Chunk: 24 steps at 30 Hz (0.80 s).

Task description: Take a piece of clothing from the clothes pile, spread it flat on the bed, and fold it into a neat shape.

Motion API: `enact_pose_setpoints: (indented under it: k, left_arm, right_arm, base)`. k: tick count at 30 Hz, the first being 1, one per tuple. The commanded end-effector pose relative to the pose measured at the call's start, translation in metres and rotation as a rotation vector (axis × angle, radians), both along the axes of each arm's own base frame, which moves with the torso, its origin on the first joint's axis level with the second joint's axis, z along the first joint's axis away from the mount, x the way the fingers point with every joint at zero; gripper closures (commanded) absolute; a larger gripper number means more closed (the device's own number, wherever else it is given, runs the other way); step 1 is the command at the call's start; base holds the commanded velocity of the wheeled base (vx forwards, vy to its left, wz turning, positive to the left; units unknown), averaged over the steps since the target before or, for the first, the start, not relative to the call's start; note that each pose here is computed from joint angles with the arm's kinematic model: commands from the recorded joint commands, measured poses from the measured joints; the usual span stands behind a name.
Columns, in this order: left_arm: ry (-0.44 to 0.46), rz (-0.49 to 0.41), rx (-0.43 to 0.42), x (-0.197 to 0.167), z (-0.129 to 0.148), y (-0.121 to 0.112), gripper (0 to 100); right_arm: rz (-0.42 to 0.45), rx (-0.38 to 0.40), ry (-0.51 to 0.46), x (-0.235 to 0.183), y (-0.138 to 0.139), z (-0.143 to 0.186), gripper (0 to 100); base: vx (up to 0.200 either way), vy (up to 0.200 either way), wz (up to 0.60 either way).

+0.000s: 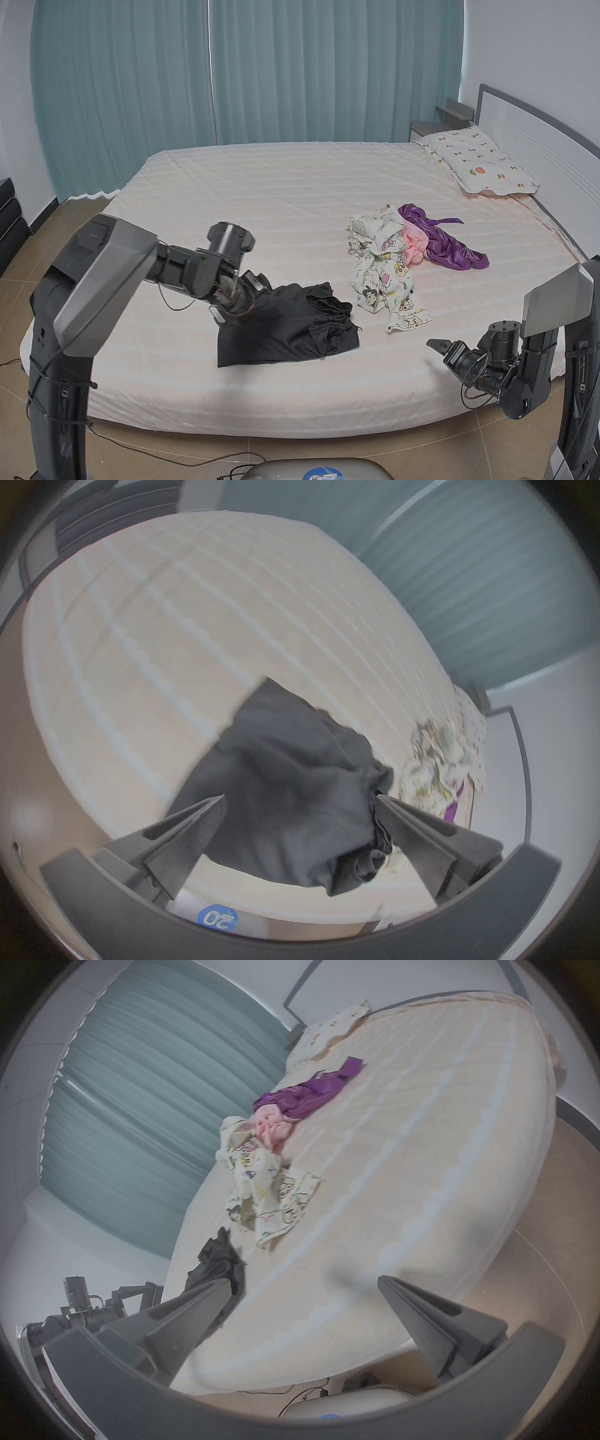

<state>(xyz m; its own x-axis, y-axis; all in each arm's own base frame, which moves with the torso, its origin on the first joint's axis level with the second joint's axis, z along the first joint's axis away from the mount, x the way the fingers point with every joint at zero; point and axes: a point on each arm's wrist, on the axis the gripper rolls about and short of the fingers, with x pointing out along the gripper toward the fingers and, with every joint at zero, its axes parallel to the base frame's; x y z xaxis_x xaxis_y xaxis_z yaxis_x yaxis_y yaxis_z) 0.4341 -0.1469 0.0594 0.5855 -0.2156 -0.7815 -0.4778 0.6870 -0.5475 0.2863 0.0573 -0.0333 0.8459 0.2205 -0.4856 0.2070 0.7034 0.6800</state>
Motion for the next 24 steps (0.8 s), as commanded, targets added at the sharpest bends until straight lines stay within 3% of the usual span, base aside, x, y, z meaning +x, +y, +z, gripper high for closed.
enact_pose_setpoints:
  k: [1, 5, 6, 12, 24]
  left_arm:
    - [0.034, 0.051, -0.063, -0.015, 0.019, 0.039, 0]
    - [0.076, 0.057, -0.102, -0.019, 0.014, 0.056, 0]
    - [0.105, 0.072, -0.122, -0.022, 0.008, 0.07, 0]
    - [0.094, 0.101, -0.189, -0.027, 0.002, 0.098, 0]
    - [0.101, 0.141, -0.28, -0.031, -0.002, 0.126, 0]
  right_arm:
    - [0.059, -0.032, -0.044, 0.007, 0.018, 0.009, 0]
    - [0.073, -0.08, -0.045, 0.013, 0.024, 0.008, 0]
    - [0.077, -0.108, -0.054, 0.018, 0.031, 0.008, 0]
    - [0.107, -0.181, -0.084, 0.028, 0.044, 0.007, 0]
    - [0.141, -0.279, -0.123, 0.048, 0.068, 0.008, 0]
  base:
    - [0.0, 0.0, 0.0]
    - [0.0, 0.15, 0.0]
    - [0.0, 0.2, 0.0]
    - [0.0, 0.2, 0.0]
    - [0.0, 0.2, 0.0]
